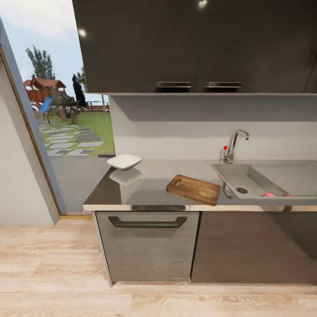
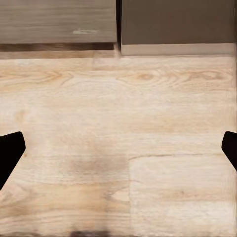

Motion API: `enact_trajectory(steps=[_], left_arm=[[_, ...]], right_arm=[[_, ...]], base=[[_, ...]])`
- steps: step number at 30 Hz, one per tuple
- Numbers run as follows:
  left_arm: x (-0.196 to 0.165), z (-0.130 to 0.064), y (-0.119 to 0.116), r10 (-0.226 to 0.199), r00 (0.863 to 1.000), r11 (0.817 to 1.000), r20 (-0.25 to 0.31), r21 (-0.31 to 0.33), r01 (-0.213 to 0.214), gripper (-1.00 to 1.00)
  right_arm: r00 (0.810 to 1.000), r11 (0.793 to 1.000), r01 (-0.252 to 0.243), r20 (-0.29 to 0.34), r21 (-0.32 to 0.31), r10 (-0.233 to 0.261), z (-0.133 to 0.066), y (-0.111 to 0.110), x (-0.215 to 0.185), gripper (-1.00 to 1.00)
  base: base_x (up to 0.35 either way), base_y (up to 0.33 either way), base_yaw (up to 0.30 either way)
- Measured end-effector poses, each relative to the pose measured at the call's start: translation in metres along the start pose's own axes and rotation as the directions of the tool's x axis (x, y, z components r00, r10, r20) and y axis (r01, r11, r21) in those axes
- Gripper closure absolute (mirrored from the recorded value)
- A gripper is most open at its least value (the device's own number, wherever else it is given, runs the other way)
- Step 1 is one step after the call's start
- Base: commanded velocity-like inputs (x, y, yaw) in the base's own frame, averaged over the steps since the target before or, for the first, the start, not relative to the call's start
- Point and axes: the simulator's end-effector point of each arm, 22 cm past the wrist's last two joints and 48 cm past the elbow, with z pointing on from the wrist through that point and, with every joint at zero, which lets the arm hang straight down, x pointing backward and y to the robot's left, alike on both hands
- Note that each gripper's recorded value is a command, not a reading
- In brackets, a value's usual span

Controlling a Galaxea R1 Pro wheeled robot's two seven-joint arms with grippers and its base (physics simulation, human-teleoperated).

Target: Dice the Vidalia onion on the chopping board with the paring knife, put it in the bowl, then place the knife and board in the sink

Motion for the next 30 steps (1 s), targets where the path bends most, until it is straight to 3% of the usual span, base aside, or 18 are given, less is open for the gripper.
enact_trajectory(steps=[7,15,23,26,30], left_arm=[[0.000,0.000,0.000,0.002,1.000,1.000,0.001,0.001,-0.002,-1.00],[0.000,0.000,0.000,0.003,1.000,1.000,0.001,0.000,-0.003,-1.00],[0.000,0.000,0.001,0.003,1.000,1.000,0.001,0.000,-0.003,-1.00],[0.000,0.000,0.000,0.001,1.000,1.000,0.000,0.000,-0.001,-1.00],[0.001,0.000,0.000,0.001,1.000,1.000,-0.001,0.000,-0.001,-1.00]], right_arm=[[1.000,1.000,-0.003,0.004,0.005,0.003,0.000,-0.001,-0.002,-1.00],[0.994,0.999,-0.011,0.105,0.038,0.007,0.003,-0.005,-0.050,-1.00],[0.990,0.999,-0.015,0.142,0.044,0.009,0.003,-0.005,-0.068,-1.00],[0.973,0.996,-0.032,0.231,0.079,0.013,0.000,-0.013,-0.115,-1.00],[0.964,0.988,-0.056,0.267,0.144,0.016,-0.006,-0.028,-0.159,-1.00]], base=[[-0.169,-0.082,0.000],[-0.025,-0.014,0.000],[-0.001,-0.001,0.000],[0.000,0.000,0.000],[0.000,0.000,0.000]])
